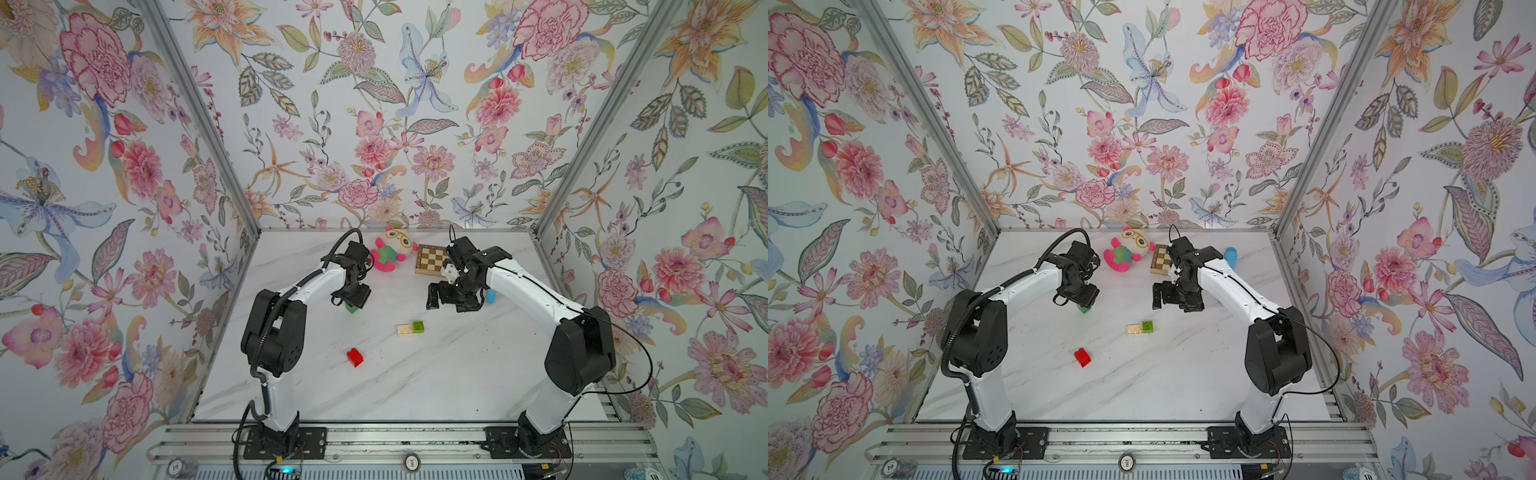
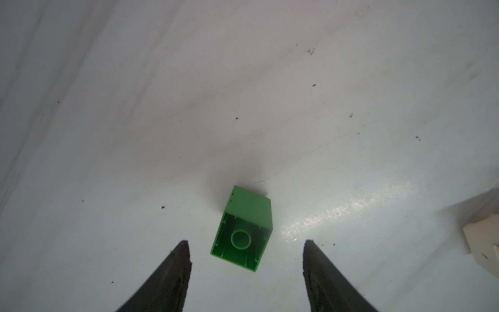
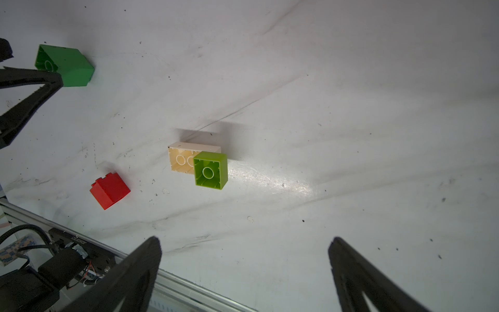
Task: Assemble the letter r with lego
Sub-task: Pick up the lego brick from the center of the board.
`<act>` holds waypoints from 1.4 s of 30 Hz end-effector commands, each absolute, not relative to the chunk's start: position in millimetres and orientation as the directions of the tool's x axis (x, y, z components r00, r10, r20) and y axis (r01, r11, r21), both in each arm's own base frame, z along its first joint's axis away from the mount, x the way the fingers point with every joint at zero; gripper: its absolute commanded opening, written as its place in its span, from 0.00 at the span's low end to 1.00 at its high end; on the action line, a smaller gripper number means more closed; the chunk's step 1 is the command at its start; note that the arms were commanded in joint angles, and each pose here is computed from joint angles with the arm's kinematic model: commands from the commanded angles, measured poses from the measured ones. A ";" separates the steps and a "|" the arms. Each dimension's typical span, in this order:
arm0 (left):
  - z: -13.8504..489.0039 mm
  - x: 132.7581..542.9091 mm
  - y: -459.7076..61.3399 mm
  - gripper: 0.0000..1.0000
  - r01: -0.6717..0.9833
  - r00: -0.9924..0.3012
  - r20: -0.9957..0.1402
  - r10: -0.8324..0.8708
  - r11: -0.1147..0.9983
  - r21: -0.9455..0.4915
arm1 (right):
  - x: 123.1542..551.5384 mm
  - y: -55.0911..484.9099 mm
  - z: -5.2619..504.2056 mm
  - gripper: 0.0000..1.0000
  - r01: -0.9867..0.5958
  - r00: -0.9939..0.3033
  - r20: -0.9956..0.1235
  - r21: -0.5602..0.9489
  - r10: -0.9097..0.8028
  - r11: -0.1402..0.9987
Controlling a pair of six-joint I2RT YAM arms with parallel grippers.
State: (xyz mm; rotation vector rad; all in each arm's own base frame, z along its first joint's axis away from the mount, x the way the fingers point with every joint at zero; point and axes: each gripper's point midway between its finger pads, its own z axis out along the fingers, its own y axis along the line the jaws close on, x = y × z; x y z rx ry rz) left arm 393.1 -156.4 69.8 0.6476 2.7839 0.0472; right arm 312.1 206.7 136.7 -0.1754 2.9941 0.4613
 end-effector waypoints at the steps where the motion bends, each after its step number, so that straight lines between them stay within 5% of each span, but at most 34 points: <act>1: 54.7 387.7 -147.4 0.67 0.443 -0.864 -0.212 0.456 0.890 0.108 | 301.4 200.4 143.3 0.99 -0.124 -0.989 -0.116 0.294 -0.094 0.948; 20: 42.7 393.9 -134.2 0.58 0.428 -0.874 -0.190 0.448 0.893 0.138 | 283.4 198.5 137.6 0.99 -0.098 -0.992 -0.097 0.267 -0.075 0.959; 30: 45.1 395.5 -137.9 0.37 0.412 -0.882 -0.198 0.427 0.904 0.115 | 279.7 199.7 139.6 0.99 -0.087 -0.993 -0.100 0.265 -0.063 0.960; 42: 41.1 390.2 -138.6 0.32 0.319 -0.933 -0.146 0.328 0.944 0.081 | 273.7 196.3 152.5 0.99 -0.046 -0.992 -0.126 0.270 -0.012 0.962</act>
